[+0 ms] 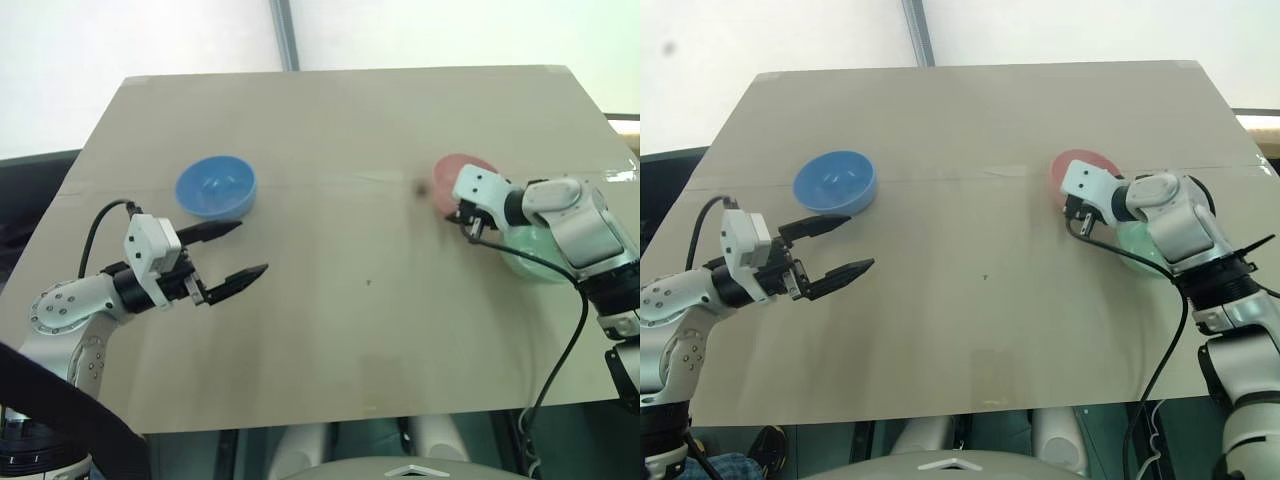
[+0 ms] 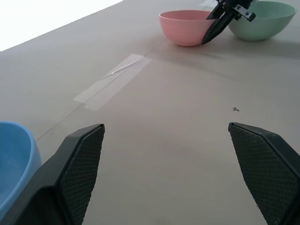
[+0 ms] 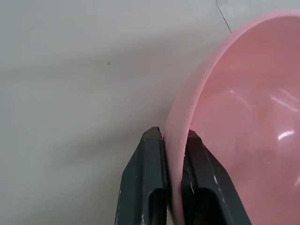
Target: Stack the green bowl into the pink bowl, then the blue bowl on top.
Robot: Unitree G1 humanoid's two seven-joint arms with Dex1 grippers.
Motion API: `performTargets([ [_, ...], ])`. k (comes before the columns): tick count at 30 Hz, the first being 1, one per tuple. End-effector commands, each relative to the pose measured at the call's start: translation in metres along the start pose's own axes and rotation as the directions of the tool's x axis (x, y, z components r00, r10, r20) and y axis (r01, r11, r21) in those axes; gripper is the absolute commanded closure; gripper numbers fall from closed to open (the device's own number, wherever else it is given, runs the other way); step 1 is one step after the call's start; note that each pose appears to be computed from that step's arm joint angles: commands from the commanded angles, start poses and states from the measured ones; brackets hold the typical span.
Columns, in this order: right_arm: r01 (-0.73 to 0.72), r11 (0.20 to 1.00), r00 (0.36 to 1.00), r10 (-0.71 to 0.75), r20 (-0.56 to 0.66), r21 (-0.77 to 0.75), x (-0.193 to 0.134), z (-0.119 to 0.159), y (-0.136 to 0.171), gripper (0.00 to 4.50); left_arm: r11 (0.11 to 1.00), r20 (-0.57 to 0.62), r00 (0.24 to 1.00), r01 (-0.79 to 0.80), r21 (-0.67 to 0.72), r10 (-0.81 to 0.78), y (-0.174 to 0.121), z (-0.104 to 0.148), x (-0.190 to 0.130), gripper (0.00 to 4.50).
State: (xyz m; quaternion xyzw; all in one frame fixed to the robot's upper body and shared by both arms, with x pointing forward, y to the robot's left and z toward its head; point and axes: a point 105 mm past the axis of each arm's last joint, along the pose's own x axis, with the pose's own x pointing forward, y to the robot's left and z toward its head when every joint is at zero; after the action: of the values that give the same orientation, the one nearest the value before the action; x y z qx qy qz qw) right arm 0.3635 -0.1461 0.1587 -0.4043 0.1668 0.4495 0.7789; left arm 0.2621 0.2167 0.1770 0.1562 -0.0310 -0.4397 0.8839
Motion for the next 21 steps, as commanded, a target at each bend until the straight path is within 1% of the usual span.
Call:
performTargets([
  [1, -0.098, 0.982, 0.983, 0.120, 0.136, -0.161, -0.013, 0.046, 0.032, 4.41, 1.000, 0.014, 1.000, 0.001, 0.029, -0.002, 0.001, 0.006, -0.001, 0.00],
  [5, -0.198, 0.936, 0.961, 0.244, 0.130, -0.291, -0.016, 0.072, 0.085, 4.41, 1.000, 0.015, 1.000, 0.005, 0.027, -0.005, 0.003, 0.005, 0.002, 0.00],
  [8, -0.204, 0.913, 0.957, 0.263, 0.126, -0.352, -0.017, 0.082, 0.101, 4.41, 1.000, 0.015, 1.000, 0.009, 0.028, -0.009, 0.005, 0.004, 0.003, 0.00],
  [11, -0.216, 0.901, 0.952, 0.281, 0.125, -0.375, -0.016, 0.088, 0.115, 4.41, 0.999, 0.001, 1.000, 0.013, 0.032, -0.013, 0.006, 0.002, 0.005, 0.00],
  [15, -0.183, 0.902, 0.957, 0.255, 0.140, -0.391, -0.011, 0.097, 0.116, 4.41, 0.999, 0.005, 1.000, 0.024, 0.032, -0.024, 0.006, 0.003, 0.008, 0.00],
  [20, -0.194, 0.912, 0.954, 0.261, 0.146, -0.360, -0.006, 0.100, 0.119, 4.41, 0.999, 0.000, 1.000, 0.026, 0.032, -0.026, 0.005, 0.003, 0.008, 0.00],
  [21, -0.197, 0.914, 0.954, 0.263, 0.146, -0.354, -0.005, 0.100, 0.119, 4.02, 0.999, -0.001, 1.000, 0.026, 0.031, -0.026, 0.005, 0.003, 0.007, 0.00],
])
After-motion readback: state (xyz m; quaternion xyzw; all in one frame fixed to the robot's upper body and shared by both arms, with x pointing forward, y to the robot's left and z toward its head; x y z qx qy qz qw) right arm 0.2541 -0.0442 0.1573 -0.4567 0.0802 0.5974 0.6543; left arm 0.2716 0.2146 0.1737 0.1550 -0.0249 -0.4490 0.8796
